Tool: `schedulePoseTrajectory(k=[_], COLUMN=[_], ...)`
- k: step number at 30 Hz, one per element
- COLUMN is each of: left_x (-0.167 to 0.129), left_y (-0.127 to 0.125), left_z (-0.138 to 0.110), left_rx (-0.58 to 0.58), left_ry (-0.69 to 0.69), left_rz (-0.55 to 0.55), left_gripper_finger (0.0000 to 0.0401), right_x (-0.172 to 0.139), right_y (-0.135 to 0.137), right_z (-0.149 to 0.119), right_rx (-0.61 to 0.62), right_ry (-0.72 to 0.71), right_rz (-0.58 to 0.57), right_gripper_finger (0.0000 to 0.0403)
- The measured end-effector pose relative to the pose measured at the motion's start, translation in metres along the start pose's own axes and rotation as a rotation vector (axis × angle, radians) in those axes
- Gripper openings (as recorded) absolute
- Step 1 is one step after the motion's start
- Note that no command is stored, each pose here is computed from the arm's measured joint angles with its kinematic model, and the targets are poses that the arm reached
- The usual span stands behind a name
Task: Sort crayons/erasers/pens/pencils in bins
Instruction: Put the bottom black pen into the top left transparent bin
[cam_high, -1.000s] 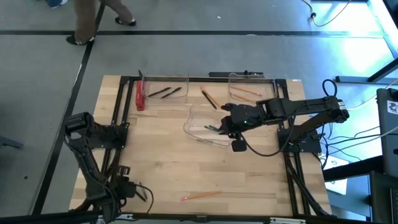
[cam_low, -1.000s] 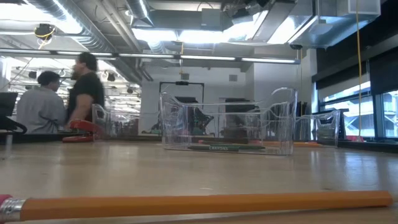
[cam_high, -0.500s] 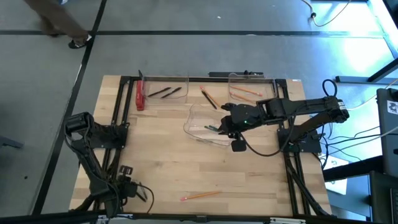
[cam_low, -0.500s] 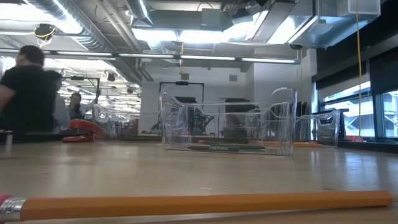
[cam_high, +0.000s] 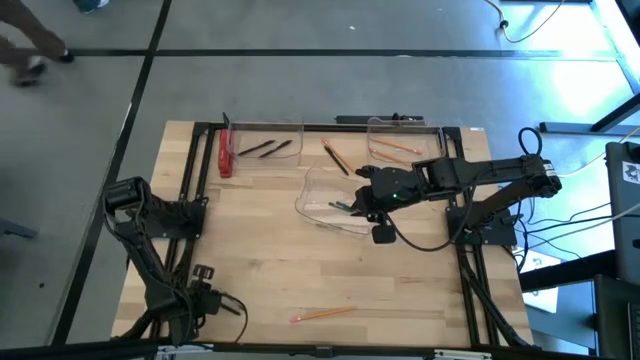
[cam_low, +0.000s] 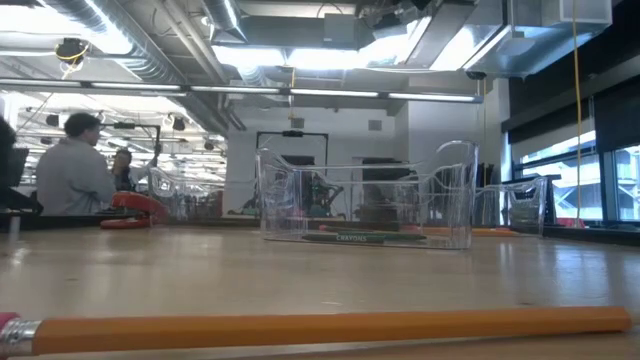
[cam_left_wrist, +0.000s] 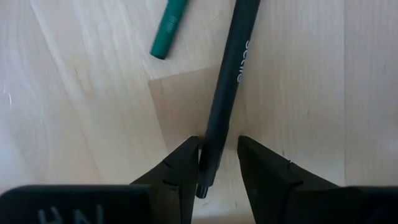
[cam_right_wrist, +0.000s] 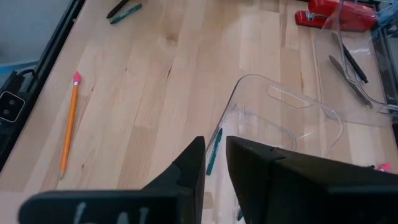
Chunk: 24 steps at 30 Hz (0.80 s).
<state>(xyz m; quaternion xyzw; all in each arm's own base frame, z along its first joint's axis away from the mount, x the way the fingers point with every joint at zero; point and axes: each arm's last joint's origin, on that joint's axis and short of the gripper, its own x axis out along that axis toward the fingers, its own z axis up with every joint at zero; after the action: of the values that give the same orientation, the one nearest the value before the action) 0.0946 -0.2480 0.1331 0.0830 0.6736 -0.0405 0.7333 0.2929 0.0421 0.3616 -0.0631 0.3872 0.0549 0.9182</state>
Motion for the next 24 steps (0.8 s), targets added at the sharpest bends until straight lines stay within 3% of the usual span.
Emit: schedulePoseTrajectory(k=[9,15,24], left_x=[0.0007,0.0011,0.0012], left_y=[-0.0003,-0.0008,-0.0016], left_z=[-0.0002,-0.0001,0.0001], left_rx=[-0.152,-0.184,-0.185], left_ry=[0.007,0.009,0.008], left_rz=[-0.004,-0.008,-0.015], left_gripper_finger=[0.0112,0.0107,0.0049], right_x=[0.0002,0.0002,0.0002], right_y=[0.0001,0.0001,0.0001], right_z=[-0.0001,-0.0001,-0.0002], right_rx=[0.0,0.027,0.026], right_ry=[0.001,0.001,0.001], right_rz=[0.0,0.0,0.0], right_gripper_finger=[0.0069,0.0069,0.0069])
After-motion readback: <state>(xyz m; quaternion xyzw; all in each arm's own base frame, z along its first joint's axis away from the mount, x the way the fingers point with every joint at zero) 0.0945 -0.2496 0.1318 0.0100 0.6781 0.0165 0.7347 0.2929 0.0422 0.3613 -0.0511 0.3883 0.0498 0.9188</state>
